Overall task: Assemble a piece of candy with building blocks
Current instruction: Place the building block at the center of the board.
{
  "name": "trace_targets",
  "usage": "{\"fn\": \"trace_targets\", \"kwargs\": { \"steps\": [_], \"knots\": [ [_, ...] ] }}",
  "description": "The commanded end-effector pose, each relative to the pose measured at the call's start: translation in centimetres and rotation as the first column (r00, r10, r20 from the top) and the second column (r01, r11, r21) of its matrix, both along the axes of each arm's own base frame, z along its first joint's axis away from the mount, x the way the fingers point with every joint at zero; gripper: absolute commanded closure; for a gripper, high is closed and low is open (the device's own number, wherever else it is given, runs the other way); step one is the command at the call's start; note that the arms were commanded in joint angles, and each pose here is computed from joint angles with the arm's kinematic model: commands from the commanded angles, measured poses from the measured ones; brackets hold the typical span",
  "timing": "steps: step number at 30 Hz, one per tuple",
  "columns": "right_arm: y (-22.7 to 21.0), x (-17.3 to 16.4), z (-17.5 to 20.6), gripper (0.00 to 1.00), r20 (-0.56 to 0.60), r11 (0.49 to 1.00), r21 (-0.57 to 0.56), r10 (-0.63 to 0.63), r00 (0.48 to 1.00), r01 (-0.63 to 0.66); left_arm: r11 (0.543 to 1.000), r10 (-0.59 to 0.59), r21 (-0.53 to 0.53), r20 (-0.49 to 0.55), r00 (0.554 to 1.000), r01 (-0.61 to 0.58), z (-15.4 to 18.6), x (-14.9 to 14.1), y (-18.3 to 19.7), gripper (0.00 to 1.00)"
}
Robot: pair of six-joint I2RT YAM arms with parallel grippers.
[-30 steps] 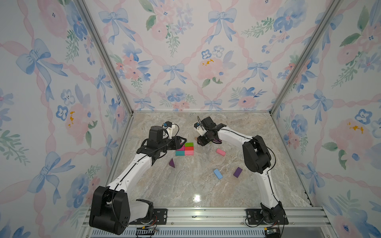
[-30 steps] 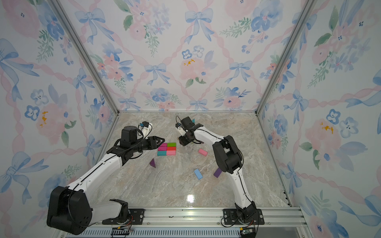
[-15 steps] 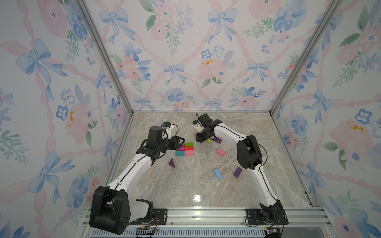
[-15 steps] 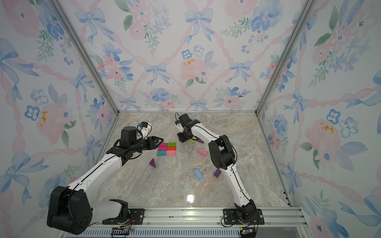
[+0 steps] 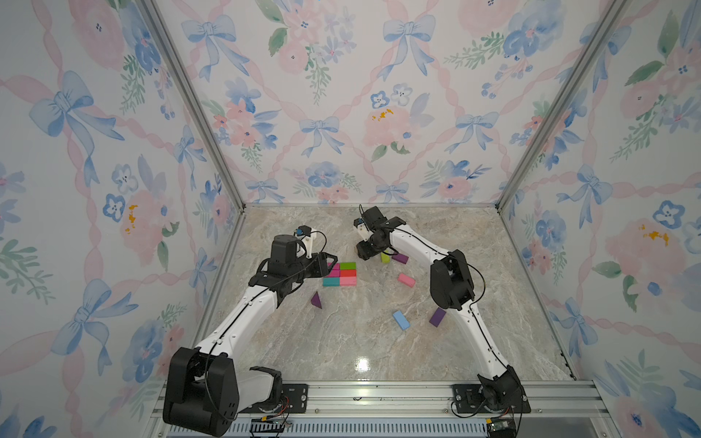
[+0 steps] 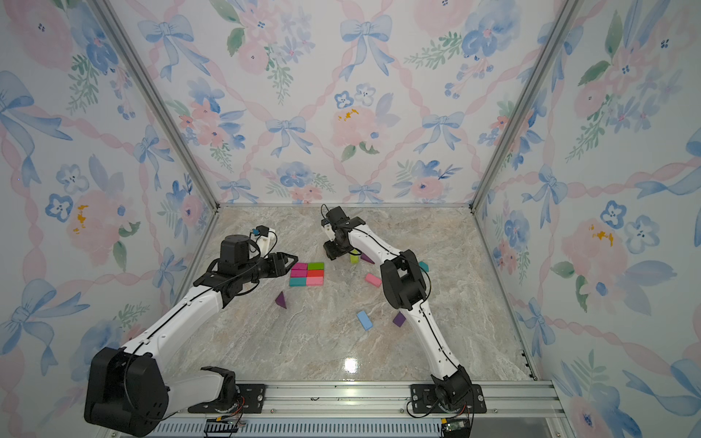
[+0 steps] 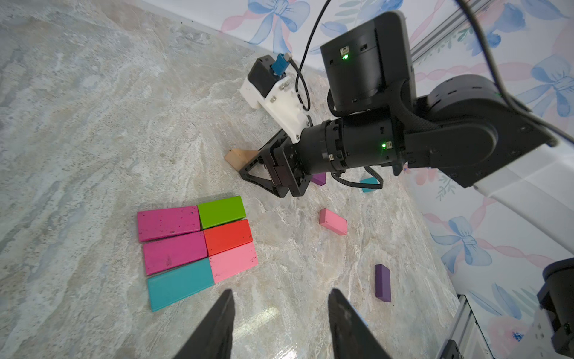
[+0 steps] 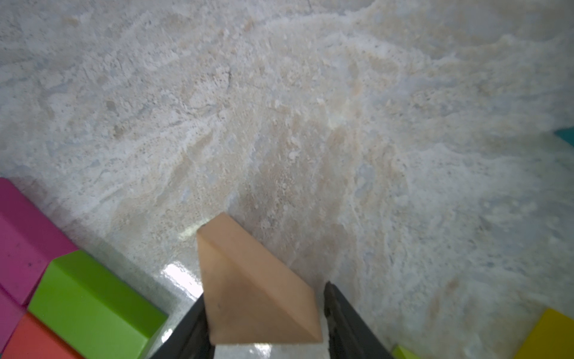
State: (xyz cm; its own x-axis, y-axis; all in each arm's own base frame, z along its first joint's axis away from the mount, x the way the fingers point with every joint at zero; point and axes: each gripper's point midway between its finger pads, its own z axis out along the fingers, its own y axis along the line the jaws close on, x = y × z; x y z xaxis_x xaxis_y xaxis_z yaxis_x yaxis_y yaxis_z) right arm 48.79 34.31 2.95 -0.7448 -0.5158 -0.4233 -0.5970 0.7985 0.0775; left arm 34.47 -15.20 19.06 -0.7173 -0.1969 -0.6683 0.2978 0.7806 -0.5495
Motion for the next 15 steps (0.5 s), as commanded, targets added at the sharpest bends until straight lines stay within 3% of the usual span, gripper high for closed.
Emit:
{"fn": "trace_targets", "kwargs": {
  "steps": [1, 7, 11, 15],
  "knots": [
    [-1.1, -1.5, -2.6, 0.42, -0.069, 0.997, -0.073, -0.017, 0.997, 0.012, 1.000, 0.010, 0.026, 0.016, 1.000, -0.010, -0.3, -0.2, 0.6, 0.48],
    [-0.9, -1.4, 0.2, 0.40, -0.042, 0.999, -0.024, -0.028, 0.999, 0.027, 0.998, 0.018, 0.055, 0.021, 1.000, -0.020, -0.3, 0.2, 1.0, 0.43],
    [-1.2, -1.6, 5.0, 0.35, 0.009, 0.995, 0.092, -0.025, 1.000, 0.024, 0.996, 0.013, 0.087, 0.017, 1.000, -0.014, -0.5, 1.1, 0.4, 0.21],
    [-2.2, -2.1, 9.0, 0.26, 0.054, 0.952, 0.307, -0.019, 0.998, 0.001, 0.984, -0.002, 0.179, 0.025, 1.000, -0.003, -0.7, 2.8, -1.1, 0.05]
  ]
}}
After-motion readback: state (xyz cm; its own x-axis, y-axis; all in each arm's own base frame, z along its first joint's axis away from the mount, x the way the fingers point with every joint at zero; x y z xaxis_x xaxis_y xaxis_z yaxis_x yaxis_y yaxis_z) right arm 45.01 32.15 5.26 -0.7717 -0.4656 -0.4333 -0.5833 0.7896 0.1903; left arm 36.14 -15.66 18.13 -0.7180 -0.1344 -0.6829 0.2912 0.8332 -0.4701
